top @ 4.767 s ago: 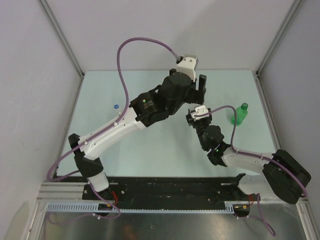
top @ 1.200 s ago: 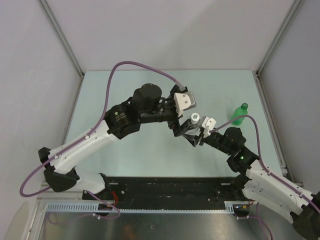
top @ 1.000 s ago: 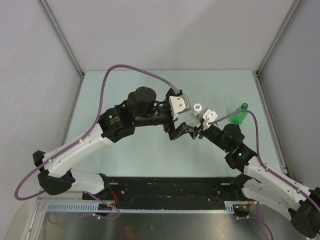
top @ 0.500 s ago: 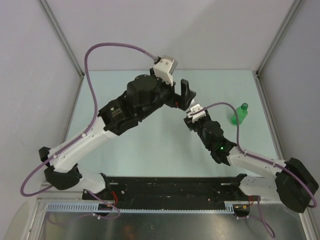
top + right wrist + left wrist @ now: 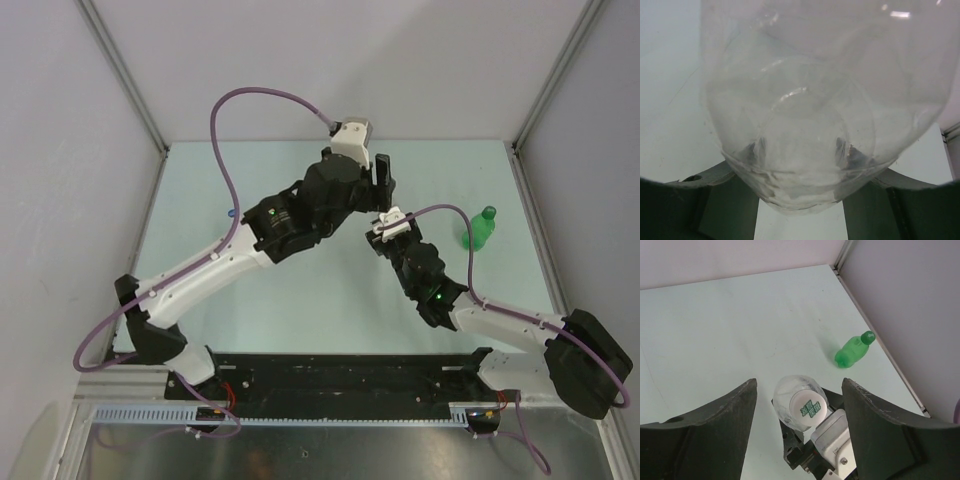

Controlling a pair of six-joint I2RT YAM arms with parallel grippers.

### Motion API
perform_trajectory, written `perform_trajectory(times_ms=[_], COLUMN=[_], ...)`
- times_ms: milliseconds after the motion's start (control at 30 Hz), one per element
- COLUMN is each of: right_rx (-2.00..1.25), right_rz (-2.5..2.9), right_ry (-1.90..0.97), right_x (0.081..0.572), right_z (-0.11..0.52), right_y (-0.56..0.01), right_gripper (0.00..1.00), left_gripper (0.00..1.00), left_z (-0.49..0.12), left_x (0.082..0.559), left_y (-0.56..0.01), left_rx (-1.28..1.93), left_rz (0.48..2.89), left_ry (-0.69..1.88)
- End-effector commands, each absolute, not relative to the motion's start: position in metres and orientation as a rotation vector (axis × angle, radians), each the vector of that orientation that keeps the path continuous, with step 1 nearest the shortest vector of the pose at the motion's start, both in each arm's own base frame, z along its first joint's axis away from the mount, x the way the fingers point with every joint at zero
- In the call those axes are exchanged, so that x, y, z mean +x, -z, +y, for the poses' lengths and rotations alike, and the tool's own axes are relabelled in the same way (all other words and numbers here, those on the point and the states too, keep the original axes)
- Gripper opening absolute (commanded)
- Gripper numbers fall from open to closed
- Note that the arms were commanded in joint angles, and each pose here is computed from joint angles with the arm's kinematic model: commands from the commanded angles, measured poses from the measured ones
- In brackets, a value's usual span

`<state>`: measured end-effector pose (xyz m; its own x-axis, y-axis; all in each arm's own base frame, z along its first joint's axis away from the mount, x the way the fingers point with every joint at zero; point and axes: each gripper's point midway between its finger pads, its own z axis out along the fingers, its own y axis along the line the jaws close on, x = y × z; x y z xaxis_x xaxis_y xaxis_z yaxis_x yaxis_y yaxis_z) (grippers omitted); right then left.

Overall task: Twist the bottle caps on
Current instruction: Screw the bottle cap onto the plastic bottle.

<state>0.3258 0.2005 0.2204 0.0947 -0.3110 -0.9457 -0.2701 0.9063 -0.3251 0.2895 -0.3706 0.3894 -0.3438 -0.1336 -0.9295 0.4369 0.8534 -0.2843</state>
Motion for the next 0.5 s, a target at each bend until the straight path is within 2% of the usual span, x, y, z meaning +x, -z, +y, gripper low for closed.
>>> perform_trajectory(times_ms=[0, 133, 300, 467], right_rx=[-0.402, -0.392, -0.388, -0.394], right_rz=[1.437, 1.447, 1.444, 1.445], right_ry=[0.033, 0.049, 0.048, 0.045], right_x=[0.331, 0.332, 0.332, 0.330], right_z=[0.200, 0.198, 0.198, 0.199], right_y=[-0.252, -0.252, -0.255, -0.256], right_gripper=[0.00, 0.00, 0.00, 0.00], left_gripper=[0.72, 0.69, 0.57, 0.50], left_z=[-0.375, -0.379, -0.380, -0.382], left_x=[0.290, 0.288, 0.287, 0.289], left_y=[-0.396, -0.392, -0.385, -0.380], left_rx=[0.171, 0.200, 0.200, 0.199], left_rz=[1.803, 1.808, 1.820, 1.828], left_ry=[0.568, 0.561, 0.551, 0.541])
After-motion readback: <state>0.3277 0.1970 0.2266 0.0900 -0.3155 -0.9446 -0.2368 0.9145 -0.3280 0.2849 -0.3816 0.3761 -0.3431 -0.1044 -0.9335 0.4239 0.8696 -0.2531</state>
